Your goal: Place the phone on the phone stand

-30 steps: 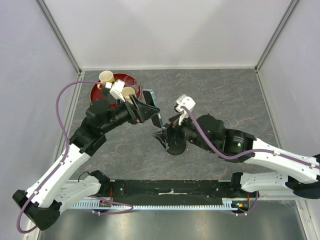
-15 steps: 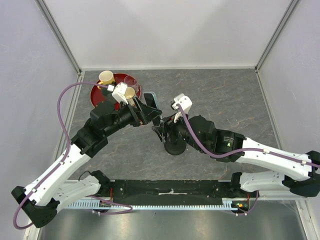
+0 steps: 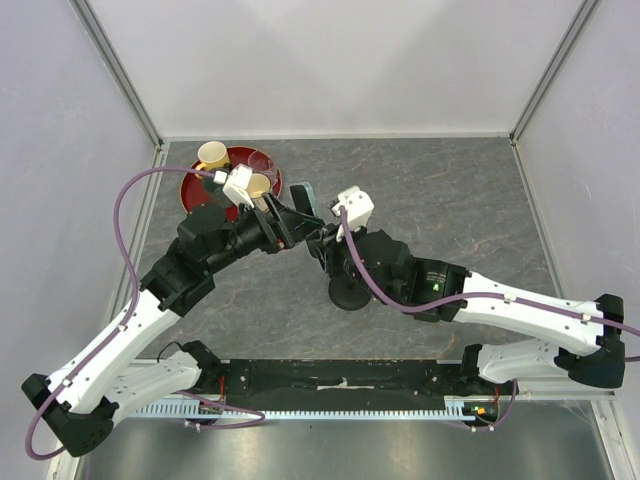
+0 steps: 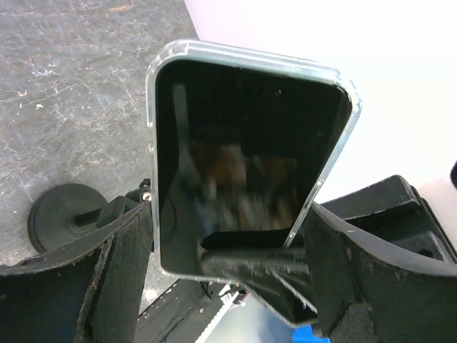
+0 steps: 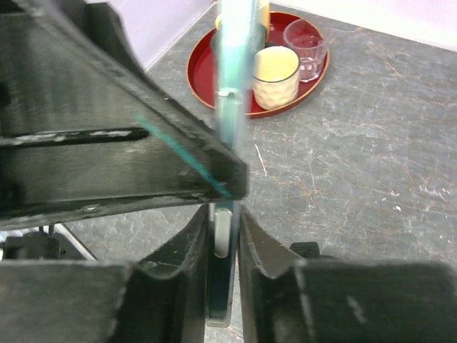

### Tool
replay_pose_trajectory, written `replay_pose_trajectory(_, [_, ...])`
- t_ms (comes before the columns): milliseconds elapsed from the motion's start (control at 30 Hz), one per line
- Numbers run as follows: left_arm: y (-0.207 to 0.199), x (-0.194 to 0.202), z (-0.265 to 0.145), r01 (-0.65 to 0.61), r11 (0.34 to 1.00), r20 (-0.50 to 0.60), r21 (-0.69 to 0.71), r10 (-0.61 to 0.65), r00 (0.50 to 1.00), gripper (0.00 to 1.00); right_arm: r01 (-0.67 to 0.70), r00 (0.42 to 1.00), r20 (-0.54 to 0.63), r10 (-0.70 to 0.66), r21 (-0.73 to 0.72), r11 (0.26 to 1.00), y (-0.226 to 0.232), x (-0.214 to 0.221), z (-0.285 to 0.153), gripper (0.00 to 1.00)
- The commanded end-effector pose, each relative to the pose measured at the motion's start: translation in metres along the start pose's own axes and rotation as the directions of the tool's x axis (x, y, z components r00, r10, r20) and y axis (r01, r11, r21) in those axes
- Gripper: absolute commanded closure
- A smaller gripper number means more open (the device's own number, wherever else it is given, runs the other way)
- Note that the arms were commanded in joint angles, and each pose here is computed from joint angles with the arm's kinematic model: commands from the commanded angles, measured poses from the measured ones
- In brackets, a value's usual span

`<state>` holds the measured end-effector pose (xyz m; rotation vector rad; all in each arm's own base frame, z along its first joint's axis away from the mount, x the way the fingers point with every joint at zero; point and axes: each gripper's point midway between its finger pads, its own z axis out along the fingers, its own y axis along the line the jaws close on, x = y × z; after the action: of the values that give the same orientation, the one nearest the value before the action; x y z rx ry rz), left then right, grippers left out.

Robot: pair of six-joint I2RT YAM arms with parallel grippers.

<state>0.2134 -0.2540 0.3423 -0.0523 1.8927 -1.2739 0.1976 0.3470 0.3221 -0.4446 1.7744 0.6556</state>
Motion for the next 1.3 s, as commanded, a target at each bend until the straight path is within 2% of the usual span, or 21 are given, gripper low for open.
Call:
replay_pose_trajectory(0, [-0.049,-0.023,-0.017,0.006,0.985,0.076,0.175,-0.019,0.997,0.98,-0.067,0.992,0.109,0.062,0.045,0.997,-0.006,-0.026,-0.002,0.89])
replay_pose_trajectory(33, [-0.05,-0.022,-0.018,0.005,0.984,0.071,0.18,-0.018,0.997,0.98,-0.083,0.99,0.119,0.077,0.047,0.995,-0.008,-0.03,-0.004,1.0])
replay_pose_trajectory(67, [-0.055,-0.022,-0.024,-0.005,0.979,0.066,0.202,-0.009,0.998,0.98,-0.087,0.989,0.123,0.081,0.045,0.995,-0.008,-0.032,-0.006,1.0])
replay_pose_trajectory(100, [-0.057,-0.022,-0.027,-0.026,0.977,0.07,0.212,0.011,0.997,0.77,-0.095,0.987,0.132,0.089,0.039,0.995,-0.009,-0.032,-0.007,1.0])
replay_pose_trajectory(167, [-0.061,-0.024,-0.034,-0.042,0.974,0.086,0.223,0.023,0.996,0.48,-0.098,0.981,0.167,0.1,-0.017,0.995,-0.008,-0.042,-0.018,1.0])
replay_pose_trajectory(200, [-0.062,-0.026,-0.041,-0.071,0.973,0.101,0.221,0.049,0.994,0.22,-0.105,0.979,0.172,0.109,-0.03,0.994,-0.009,-0.04,-0.02,1.0])
replay_pose_trajectory(233, [-0.066,-0.03,-0.047,-0.092,0.971,0.119,0.223,0.067,0.991,0.17,-0.117,0.976,0.177,0.129,-0.076,0.99,-0.007,-0.045,-0.028,1.0])
replay_pose_trajectory(333, [-0.074,-0.033,-0.061,-0.197,0.947,0.156,0.252,0.161,0.975,0.14,-0.145,0.97,0.176,0.17,-0.147,0.978,-0.017,-0.049,-0.038,1.0])
replay_pose_trajectory(433, [-0.11,-0.017,-0.078,-0.301,0.84,0.129,0.452,0.272,0.954,0.12,-0.122,0.969,0.167,0.18,-0.311,0.943,-0.009,-0.055,-0.056,1.0])
replay_pose_trajectory(467, [-0.121,-0.003,-0.085,-0.304,0.79,0.079,0.533,0.311,0.947,0.12,-0.084,0.978,0.136,0.159,-0.443,0.893,0.007,-0.054,-0.069,1.0])
replay_pose_trajectory(533, [-0.134,0.005,-0.092,-0.313,0.726,0.05,0.612,0.36,0.932,0.11,-0.046,0.979,0.143,0.143,-0.533,0.845,0.016,-0.057,-0.091,1.0])
replay_pose_trajectory(733, [-0.154,0.0,-0.106,-0.396,0.636,0.102,0.663,0.446,0.889,0.1,-0.04,0.966,0.17,0.194,-0.645,0.763,0.023,-0.07,-0.146,1.0])
replay_pose_trajectory(900, [-0.148,-0.007,-0.097,-0.462,0.65,0.122,0.604,0.497,0.859,0.1,-0.038,0.963,0.164,0.212,-0.698,0.715,0.03,-0.076,-0.167,1.0])
replay_pose_trajectory(933, [-0.151,-0.008,-0.099,-0.467,0.636,0.127,0.614,0.504,0.854,0.1,-0.03,0.965,0.164,0.207,-0.711,0.703,0.032,-0.075,-0.169,1.0])
replay_pose_trajectory(1100, [-0.163,-0.003,-0.092,-0.393,0.602,0.09,0.695,0.47,0.878,0.1,-0.012,0.961,0.16,0.225,-0.789,0.615,0.049,-0.081,-0.177,1.0])
replay_pose_trajectory(1200, [-0.167,0.003,-0.09,-0.337,0.584,0.049,0.738,0.452,0.891,0.1,-0.018,0.947,0.178,0.268,-0.803,0.596,0.053,-0.088,-0.174,1.0])
replay_pose_trajectory(1267, [-0.162,0.007,-0.085,-0.303,0.602,0.012,0.739,0.437,0.9,0.11,-0.029,0.943,0.172,0.284,-0.809,0.587,0.055,-0.088,-0.168,1.0])
